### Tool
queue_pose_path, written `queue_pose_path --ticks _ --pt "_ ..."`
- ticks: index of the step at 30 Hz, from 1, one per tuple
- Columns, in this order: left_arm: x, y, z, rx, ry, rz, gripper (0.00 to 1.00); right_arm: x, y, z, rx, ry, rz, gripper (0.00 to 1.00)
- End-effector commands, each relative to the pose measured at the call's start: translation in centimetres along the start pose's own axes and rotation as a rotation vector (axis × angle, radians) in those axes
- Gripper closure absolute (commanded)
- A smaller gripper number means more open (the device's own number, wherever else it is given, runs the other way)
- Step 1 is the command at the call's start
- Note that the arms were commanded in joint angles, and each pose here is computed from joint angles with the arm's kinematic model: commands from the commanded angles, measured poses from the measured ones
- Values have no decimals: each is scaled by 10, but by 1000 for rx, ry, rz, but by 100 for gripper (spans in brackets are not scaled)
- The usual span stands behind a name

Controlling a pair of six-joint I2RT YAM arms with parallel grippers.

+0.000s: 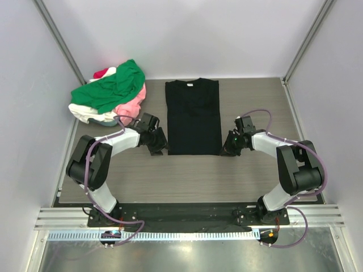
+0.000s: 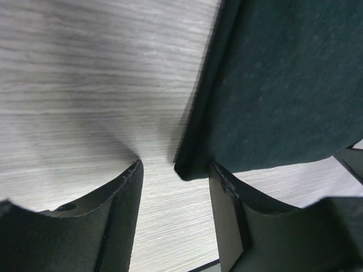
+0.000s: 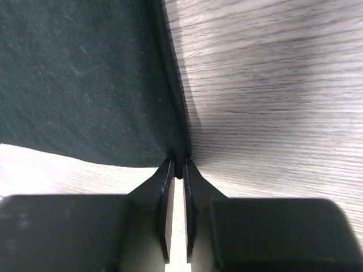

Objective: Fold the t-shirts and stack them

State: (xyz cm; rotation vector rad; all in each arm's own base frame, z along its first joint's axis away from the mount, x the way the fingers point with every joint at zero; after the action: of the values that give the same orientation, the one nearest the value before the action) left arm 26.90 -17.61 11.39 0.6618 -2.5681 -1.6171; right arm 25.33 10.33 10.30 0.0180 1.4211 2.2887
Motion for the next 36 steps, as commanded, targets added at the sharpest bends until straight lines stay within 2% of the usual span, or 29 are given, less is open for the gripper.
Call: queue_pose_path --ticks 1,7,18,21,22,25,29,36 --pt "3 -16 7 -28 4 8 51 2 -7 -7 13 10 6 87" --pt "8 -24 8 -33 9 23 65 3 -11 -11 22 6 20 92" --pt "26 -17 13 -51 -3 24 68 5 -16 -15 22 -7 29 96" --pt "30 -20 14 -64 -9 27 77 6 -17 -16 23 -14 37 98" --pt "30 -21 14 -68 -10 30 86 6 -17 -16 21 -15 36 99" --pt "30 -25 15 -81 -5 34 100 8 -17 -17 16 -16 42 99" --pt "31 -24 8 -64 -18 31 100 10 -12 -15 -3 -22 38 99" --pt "48 8 -3 -43 -51 7 100 27 20 -12 -29 -37 36 99"
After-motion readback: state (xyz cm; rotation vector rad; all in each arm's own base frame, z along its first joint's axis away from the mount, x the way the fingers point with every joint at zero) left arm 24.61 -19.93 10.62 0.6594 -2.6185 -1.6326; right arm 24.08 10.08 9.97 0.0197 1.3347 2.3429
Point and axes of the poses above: each gripper's point midway between its finger pads, its own y axis back along the fingers, its own z axis along the line the jaws close on, x = y × z, the point moved 10 cm from there along y, back along the fingers, and after that the axes turned 1 degree about -y, right-handed, at the moved point
